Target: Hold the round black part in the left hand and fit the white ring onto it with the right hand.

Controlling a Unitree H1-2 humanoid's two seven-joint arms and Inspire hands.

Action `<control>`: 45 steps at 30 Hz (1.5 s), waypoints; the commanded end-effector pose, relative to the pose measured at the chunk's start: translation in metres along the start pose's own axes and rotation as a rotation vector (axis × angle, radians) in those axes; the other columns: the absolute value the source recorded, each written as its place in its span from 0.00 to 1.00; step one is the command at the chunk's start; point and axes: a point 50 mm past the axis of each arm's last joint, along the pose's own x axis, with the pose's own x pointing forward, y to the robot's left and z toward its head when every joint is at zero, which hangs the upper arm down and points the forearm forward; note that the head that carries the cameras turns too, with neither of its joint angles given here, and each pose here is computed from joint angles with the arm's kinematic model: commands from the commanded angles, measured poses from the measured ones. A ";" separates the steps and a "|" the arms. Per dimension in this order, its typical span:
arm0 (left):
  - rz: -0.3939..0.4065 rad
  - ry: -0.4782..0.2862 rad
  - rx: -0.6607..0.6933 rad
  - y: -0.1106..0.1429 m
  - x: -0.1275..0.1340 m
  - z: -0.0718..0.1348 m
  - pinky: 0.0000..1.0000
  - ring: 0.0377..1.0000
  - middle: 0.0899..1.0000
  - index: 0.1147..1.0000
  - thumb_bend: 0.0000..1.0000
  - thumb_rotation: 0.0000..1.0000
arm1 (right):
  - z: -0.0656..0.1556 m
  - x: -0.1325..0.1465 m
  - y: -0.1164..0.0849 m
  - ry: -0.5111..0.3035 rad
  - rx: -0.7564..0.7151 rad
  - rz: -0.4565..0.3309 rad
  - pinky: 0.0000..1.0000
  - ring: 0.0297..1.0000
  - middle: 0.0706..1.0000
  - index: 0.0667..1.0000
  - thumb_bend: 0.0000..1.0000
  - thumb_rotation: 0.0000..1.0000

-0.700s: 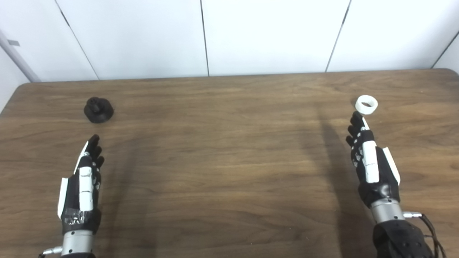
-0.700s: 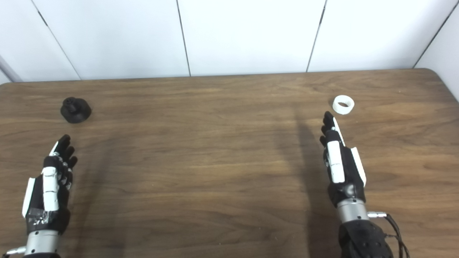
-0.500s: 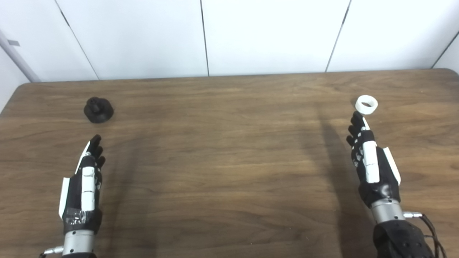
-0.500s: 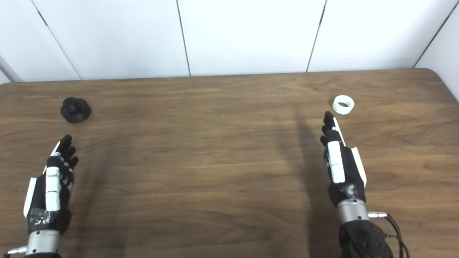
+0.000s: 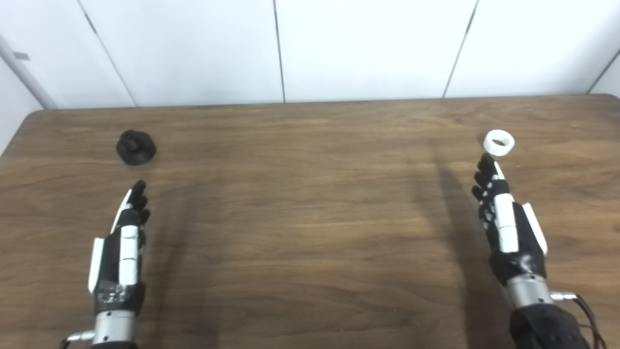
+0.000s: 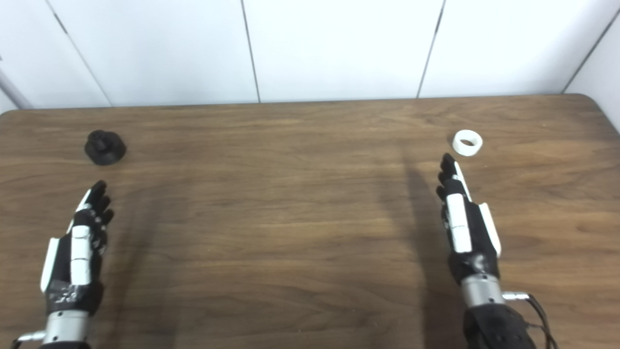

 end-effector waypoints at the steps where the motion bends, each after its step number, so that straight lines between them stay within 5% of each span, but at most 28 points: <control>1: 0.002 -0.038 -0.010 -0.005 -0.008 0.001 1.00 1.00 1.00 0.94 0.59 0.93 | 0.000 -0.011 -0.009 -0.023 -0.024 0.007 1.00 1.00 1.00 0.99 0.54 1.00; 15: 0.012 -0.048 -0.014 -0.021 -0.019 -0.020 1.00 1.00 0.98 0.92 0.48 0.87 | -0.009 -0.012 -0.011 -0.011 -0.032 0.058 1.00 1.00 1.00 1.00 0.59 1.00; 26: -0.005 -0.039 0.021 -0.026 -0.020 -0.024 1.00 1.00 0.98 0.92 0.48 0.85 | -0.019 -0.016 -0.016 -0.002 -0.010 0.020 1.00 1.00 0.96 0.94 0.60 1.00; 29: -0.001 -0.033 0.044 -0.027 -0.018 -0.020 1.00 1.00 0.98 0.92 0.53 0.79 | -0.018 -0.016 -0.018 0.002 -0.014 0.022 1.00 1.00 0.96 0.94 0.60 1.00; 33: 0.015 -0.048 0.103 -0.027 -0.014 -0.009 1.00 1.00 0.96 0.91 0.61 0.56 | -0.017 -0.016 -0.019 0.001 -0.014 0.023 1.00 0.99 0.95 0.93 0.62 1.00; 36: 0.041 -0.073 0.173 -0.023 -0.008 0.002 0.99 0.98 0.95 0.90 0.69 0.49 | -0.018 -0.016 -0.018 -0.001 -0.016 0.026 1.00 0.98 0.94 0.92 0.63 1.00; 45: 0.139 -0.112 0.459 0.002 0.017 0.046 1.00 1.00 0.94 0.87 0.88 0.40 | -0.018 -0.016 -0.016 -0.004 -0.020 0.024 1.00 0.97 0.93 0.92 0.69 1.00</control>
